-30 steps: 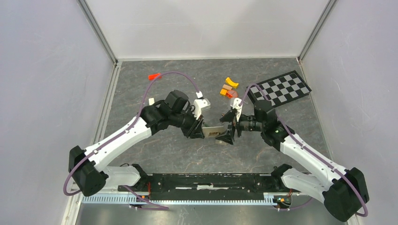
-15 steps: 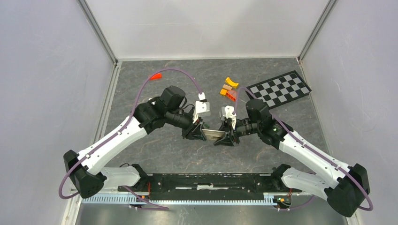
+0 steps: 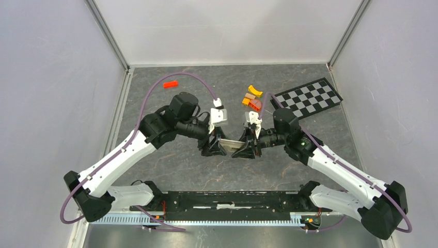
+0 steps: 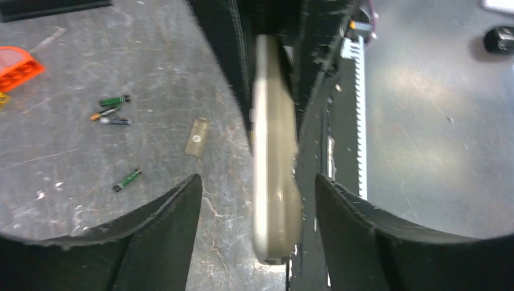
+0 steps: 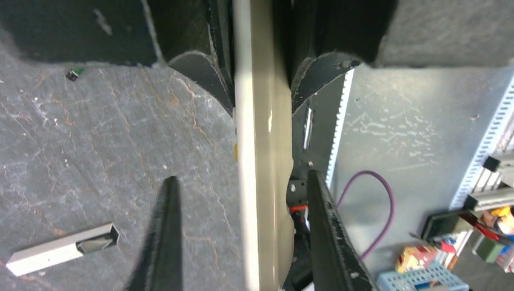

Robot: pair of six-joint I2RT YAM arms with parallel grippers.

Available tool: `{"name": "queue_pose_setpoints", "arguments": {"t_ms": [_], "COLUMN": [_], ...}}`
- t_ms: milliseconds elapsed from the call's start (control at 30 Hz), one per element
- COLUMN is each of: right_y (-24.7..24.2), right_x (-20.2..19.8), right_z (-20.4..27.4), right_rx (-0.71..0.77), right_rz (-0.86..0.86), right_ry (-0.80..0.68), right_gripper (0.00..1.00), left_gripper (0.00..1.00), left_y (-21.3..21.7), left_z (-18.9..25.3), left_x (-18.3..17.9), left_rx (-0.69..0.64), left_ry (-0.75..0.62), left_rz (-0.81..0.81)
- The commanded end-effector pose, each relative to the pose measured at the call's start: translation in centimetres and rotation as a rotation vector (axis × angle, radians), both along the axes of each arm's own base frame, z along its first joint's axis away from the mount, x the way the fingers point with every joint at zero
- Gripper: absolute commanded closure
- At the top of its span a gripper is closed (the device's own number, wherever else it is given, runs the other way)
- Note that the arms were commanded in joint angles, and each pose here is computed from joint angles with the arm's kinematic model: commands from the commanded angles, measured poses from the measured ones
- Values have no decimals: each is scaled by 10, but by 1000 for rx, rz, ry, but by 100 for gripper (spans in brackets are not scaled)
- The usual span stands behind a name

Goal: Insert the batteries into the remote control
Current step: Adjust the remote control.

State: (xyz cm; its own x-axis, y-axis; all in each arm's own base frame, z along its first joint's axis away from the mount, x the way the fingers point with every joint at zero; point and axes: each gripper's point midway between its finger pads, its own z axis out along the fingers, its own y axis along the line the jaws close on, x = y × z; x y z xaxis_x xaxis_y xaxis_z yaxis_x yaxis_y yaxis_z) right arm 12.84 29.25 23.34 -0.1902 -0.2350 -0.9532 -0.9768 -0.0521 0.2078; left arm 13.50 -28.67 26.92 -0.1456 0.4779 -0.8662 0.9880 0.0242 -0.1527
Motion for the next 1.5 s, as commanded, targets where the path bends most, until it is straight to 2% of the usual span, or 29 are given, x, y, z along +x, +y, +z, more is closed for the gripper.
{"name": "queue_pose_setpoints", "arguments": {"t_ms": [0, 67, 100, 167, 267, 333, 400, 567, 633, 767, 1033, 1167, 1267, 1333, 1467], "right_y": [7, 6, 5, 3, 0, -2, -2, -2, -1, 0, 1, 3, 3, 3, 5], "right_x": [-5, -4, -3, 1, 8, 5, 8, 23, 24, 27, 26, 23, 22, 22, 21], "right_z": [54, 73, 85, 100, 118, 129, 135, 140, 140, 137, 134, 135, 132, 129, 124], "right_rx": [202, 303, 361, 429, 530, 595, 629, 688, 698, 705, 701, 702, 699, 696, 690], "right_rz": [-27, -75, -96, -142, -209, -198, -207, -275, -273, -275, -264, -239, -235, -234, -226], "right_ry": [6, 33, 35, 80, 141, 186, 226, 309, 327, 365, 377, 383, 390, 393, 406], "right_gripper": [91, 91, 91, 88, 88, 87, 86, 85, 85, 84, 83, 82, 81, 77, 73], "left_gripper": [15, 3, 1, 0, 0, 1, 4, 18, 21, 22, 18, 30, 32, 34, 50], "left_y": [-5, -3, -3, 0, -1, -9, -17, -30, -30, -19, -12, -16, -20, -22, -26], "left_z": [56, 74, 81, 103, 132, 146, 151, 157, 159, 162, 163, 161, 156, 152, 148], "left_x": [37, 44, 45, 43, 45, 42, 39, 40, 42, 44, 50, 50, 52, 54, 56], "left_rx": [-190, -302, -350, -456, -654, -763, -816, -854, -880, -975, -987, -943, -925, -919, -900], "left_ry": [-148, -122, -92, -49, 113, 214, 272, 362, 375, 359, 337, 339, 373, 392, 400], "left_rz": [232, 348, 387, 438, 529, 499, 459, 409, 418, 445, 501, 496, 498, 502, 502]}}
